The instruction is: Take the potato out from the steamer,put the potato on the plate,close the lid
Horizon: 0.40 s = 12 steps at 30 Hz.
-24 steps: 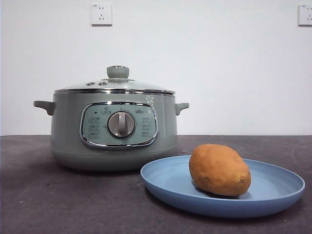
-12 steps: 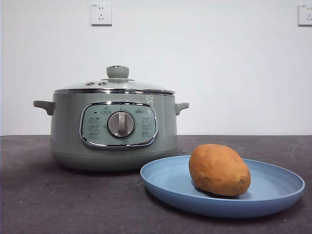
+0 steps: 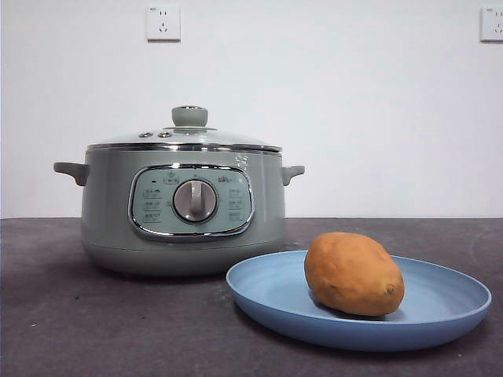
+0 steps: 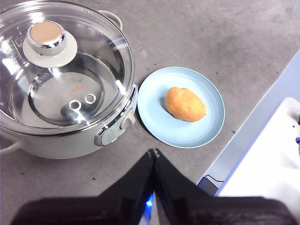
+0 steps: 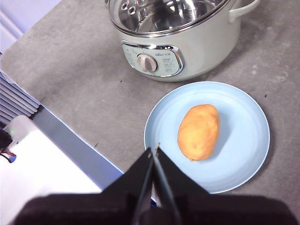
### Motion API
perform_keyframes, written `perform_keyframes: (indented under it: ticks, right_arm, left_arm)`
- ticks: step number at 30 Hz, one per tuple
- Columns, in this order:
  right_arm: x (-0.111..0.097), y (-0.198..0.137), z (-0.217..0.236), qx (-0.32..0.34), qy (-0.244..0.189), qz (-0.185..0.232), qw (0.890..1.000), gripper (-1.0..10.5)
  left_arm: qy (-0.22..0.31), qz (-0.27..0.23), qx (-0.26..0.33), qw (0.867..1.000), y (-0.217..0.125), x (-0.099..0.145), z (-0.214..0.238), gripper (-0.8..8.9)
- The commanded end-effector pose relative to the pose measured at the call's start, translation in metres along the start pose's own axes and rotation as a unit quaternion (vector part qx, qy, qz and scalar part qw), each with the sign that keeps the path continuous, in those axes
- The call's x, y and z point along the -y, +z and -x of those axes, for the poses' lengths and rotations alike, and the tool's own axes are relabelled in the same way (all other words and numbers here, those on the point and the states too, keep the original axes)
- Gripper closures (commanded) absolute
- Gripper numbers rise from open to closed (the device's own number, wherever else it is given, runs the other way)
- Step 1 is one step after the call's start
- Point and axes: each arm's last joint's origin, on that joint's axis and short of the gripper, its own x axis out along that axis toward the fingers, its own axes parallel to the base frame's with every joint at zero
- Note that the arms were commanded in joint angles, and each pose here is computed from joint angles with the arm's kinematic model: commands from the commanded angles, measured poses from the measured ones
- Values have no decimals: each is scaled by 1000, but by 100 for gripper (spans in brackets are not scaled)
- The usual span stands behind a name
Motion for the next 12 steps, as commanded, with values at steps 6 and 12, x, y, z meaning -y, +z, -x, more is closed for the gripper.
perform_keyframes:
  ticks: [6, 12]
  right_arm:
    - [0, 0, 0, 3, 0, -2, 1000, 946]
    - [0, 0, 0, 3, 0, -2, 1000, 946]
  left_arm:
    - [109, -80, 162, 977, 1, -2, 46, 817]
    - [219, -108, 309, 919, -28, 0, 71, 817]
